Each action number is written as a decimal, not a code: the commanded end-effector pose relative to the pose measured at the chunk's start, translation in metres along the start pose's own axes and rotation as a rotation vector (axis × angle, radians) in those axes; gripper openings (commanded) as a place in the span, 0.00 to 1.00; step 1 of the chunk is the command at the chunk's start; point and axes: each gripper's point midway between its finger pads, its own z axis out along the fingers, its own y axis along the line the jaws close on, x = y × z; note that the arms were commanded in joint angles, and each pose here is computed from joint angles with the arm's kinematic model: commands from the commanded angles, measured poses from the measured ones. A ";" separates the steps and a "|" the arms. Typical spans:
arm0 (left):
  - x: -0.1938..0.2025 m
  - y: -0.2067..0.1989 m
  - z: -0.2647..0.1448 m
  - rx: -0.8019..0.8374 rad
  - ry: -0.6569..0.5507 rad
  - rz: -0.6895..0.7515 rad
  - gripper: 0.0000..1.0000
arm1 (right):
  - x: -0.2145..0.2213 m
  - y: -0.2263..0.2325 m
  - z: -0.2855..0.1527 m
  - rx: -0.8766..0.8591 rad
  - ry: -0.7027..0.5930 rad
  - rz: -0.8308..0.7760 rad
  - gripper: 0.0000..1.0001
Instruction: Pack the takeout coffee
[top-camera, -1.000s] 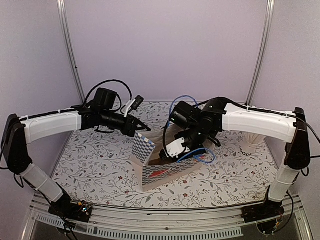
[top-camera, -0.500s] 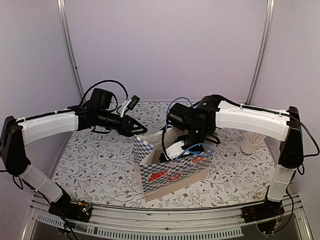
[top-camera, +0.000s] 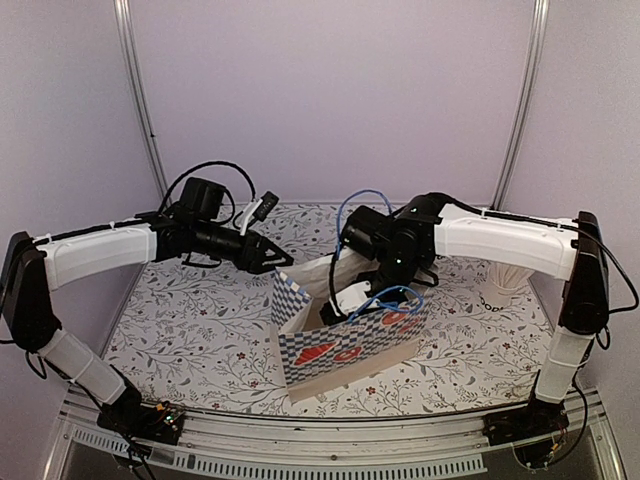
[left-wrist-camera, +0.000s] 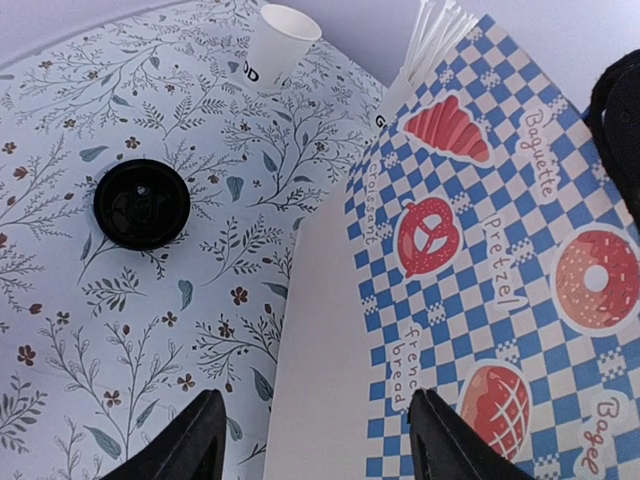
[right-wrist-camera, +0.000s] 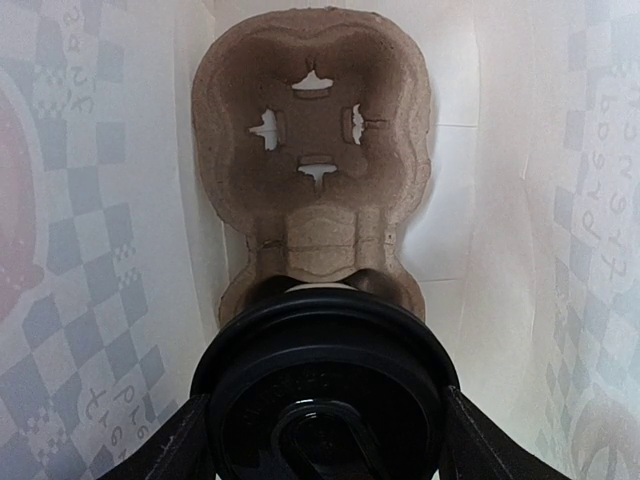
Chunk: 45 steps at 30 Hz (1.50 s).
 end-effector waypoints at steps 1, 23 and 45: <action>0.001 0.003 -0.006 -0.008 -0.006 0.003 0.65 | 0.026 0.041 0.057 -0.241 0.096 0.066 0.48; -0.010 0.000 -0.023 -0.058 -0.031 0.001 0.65 | 0.034 0.007 0.073 -0.052 0.148 0.187 0.48; -0.024 0.003 -0.028 -0.097 -0.040 0.017 0.66 | 0.035 0.005 0.083 0.013 0.117 0.225 0.50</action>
